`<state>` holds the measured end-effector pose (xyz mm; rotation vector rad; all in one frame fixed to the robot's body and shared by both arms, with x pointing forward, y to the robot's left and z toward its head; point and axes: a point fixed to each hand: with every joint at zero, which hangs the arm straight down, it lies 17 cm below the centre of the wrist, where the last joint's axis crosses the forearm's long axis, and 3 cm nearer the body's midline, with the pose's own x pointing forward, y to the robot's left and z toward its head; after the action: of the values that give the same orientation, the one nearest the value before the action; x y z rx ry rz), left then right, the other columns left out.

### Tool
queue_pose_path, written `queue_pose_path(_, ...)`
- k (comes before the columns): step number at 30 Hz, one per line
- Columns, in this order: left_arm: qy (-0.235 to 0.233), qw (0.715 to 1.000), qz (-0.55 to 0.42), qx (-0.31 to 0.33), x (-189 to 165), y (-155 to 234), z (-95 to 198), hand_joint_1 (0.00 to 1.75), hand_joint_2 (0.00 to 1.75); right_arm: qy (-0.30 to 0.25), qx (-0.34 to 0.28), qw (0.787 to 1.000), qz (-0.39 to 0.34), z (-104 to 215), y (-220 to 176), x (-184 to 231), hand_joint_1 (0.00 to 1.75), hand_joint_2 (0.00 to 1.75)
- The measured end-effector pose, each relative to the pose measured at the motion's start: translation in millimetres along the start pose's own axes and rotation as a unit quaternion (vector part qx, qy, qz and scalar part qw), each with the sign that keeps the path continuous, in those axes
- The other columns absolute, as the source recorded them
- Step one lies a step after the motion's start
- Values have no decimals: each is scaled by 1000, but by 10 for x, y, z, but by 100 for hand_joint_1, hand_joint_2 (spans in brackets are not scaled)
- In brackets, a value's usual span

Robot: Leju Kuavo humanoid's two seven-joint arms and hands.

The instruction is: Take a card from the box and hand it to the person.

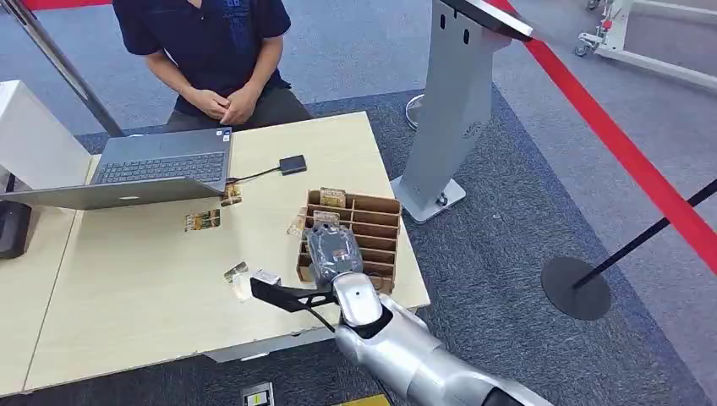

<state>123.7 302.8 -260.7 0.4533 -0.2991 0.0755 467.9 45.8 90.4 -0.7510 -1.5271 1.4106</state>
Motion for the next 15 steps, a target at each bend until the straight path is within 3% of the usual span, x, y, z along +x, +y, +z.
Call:
queue_pose_path(9, 1, 1000, 0, 2, -4, 5, 0, 0, 0, 7, 6, 1000, 9, 5, 42, -48, 82, 175)
queue_pose_path(13, 1, 1000, 0, 3, -4, 12, -2, 0, 0, 7, 8, 1000, 12, 7, 58, -57, 126, 175)
queue_pose_path(15, 1, 1000, 0, 3, -7, 10, 0, 0, 0, 8, 7, 1000, 14, -2, 48, -64, 127, 175)
